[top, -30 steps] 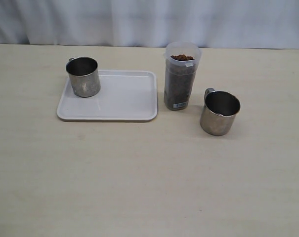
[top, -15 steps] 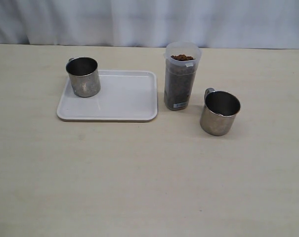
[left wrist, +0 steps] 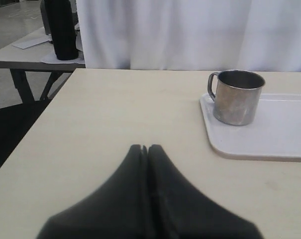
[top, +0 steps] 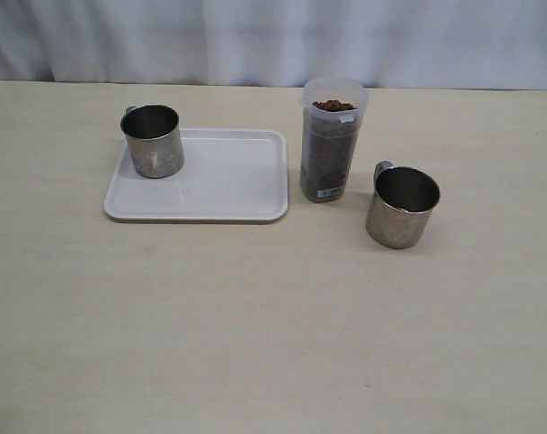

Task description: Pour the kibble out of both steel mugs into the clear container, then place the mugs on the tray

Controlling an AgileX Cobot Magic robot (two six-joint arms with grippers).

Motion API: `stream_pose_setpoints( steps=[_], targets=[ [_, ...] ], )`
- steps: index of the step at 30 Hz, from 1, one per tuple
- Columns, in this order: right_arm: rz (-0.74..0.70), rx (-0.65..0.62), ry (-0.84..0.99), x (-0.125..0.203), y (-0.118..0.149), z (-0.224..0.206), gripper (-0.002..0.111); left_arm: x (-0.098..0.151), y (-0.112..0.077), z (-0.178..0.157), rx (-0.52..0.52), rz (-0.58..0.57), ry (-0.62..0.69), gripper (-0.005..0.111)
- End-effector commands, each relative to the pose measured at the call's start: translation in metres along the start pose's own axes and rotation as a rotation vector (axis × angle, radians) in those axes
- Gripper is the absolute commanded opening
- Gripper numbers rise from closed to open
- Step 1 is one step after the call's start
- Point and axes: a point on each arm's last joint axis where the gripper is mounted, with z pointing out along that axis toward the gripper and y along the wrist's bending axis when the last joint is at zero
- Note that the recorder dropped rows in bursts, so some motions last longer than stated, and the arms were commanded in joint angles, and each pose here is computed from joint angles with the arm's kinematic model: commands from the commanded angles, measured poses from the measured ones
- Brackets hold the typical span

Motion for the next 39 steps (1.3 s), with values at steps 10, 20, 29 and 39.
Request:
stream_pose_setpoints(
  steps=[10, 20, 29, 39],
  targets=[
    [-0.001, 0.001, -0.006, 0.000, 0.000, 0.000, 0.005, 0.000, 0.000, 0.000, 0.006, 0.020, -0.005, 0.000],
    [-0.001, 0.001, -0.006, 0.000, 0.000, 0.000, 0.005, 0.000, 0.000, 0.000, 0.006, 0.020, -0.005, 0.000],
    [-0.001, 0.001, -0.006, 0.000, 0.000, 0.000, 0.005, -0.001, 0.001, 0.000, -0.009, 0.067, -0.018, 0.000],
    [-0.001, 0.001, -0.006, 0.000, 0.000, 0.000, 0.005, -0.010, -0.001, 0.000, 0.012, -0.034, -0.115, 0.000]
  ],
)
